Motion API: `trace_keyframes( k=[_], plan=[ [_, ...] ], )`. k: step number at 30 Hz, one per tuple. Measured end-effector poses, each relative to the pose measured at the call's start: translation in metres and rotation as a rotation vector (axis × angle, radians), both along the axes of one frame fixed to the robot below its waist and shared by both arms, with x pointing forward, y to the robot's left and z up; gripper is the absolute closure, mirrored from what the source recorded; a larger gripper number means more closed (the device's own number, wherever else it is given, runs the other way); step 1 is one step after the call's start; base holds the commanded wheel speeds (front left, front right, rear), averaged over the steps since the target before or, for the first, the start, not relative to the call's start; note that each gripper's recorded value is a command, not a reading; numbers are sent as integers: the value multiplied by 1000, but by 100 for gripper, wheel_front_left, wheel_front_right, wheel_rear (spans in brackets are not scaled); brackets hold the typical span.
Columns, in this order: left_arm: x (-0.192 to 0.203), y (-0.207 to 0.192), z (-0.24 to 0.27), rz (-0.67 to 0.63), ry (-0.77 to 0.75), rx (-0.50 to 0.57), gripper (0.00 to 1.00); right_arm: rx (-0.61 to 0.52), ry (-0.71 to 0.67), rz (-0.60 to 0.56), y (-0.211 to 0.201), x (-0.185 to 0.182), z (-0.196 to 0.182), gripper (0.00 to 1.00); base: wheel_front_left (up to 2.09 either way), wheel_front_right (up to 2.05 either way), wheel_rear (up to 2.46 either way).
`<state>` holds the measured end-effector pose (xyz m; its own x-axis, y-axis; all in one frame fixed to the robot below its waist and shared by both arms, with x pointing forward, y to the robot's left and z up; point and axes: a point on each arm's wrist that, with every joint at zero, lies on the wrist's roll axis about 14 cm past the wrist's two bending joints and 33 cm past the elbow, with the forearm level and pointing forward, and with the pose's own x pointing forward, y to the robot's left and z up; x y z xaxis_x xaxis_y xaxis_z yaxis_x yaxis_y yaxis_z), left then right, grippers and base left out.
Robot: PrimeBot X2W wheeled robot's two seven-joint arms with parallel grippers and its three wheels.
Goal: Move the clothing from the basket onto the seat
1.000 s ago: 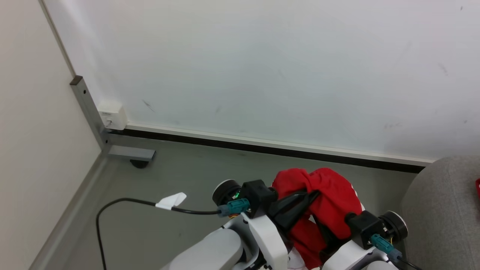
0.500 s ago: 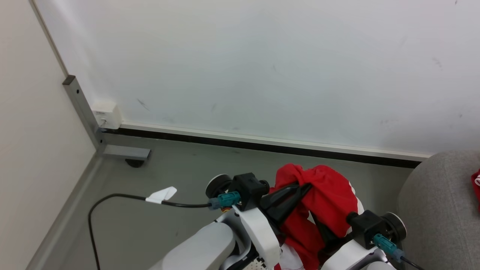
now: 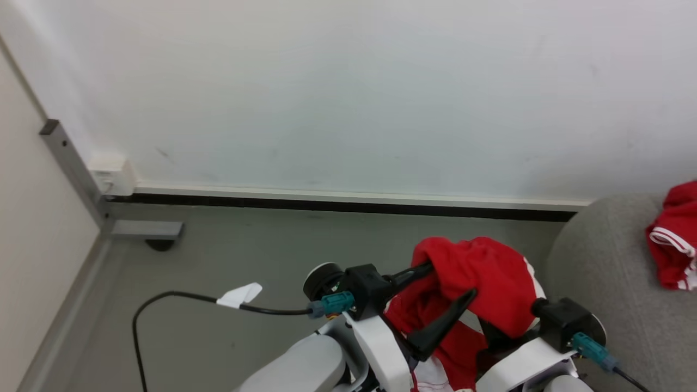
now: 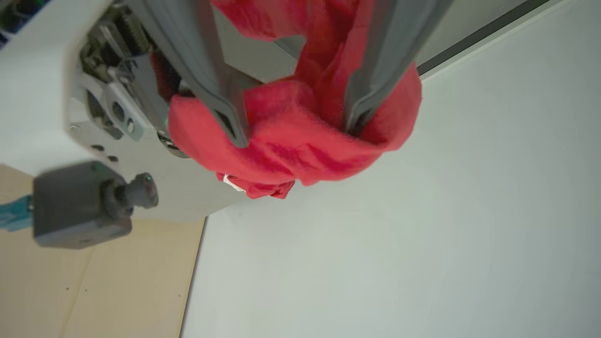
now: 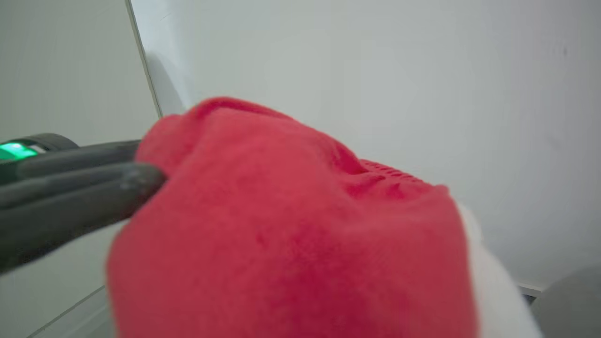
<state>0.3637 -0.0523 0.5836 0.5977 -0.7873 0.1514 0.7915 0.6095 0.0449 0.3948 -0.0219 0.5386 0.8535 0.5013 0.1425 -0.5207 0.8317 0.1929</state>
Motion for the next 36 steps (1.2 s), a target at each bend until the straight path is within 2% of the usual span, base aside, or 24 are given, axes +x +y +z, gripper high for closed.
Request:
trace_keyframes(
  k=[12, 24, 31, 36],
  plan=[
    [-15, -51, -4, -174, 9, -26, 0, 11, -15, -314, -117, 3, 3, 100, 0, 0, 0],
    [-30, -100, -3, -335, -13, -39, 0, -21, -56, -608, -222, -36, 13, 100, 0, 0, 0],
    [-39, -121, -8, -400, 2, -44, 0, -36, -45, -721, -257, -67, 9, 100, 0, 0, 0],
    [-46, -130, -12, -436, 4, -35, 0, -39, -35, -757, -266, -79, 5, 100, 0, 0, 0]
  ],
)
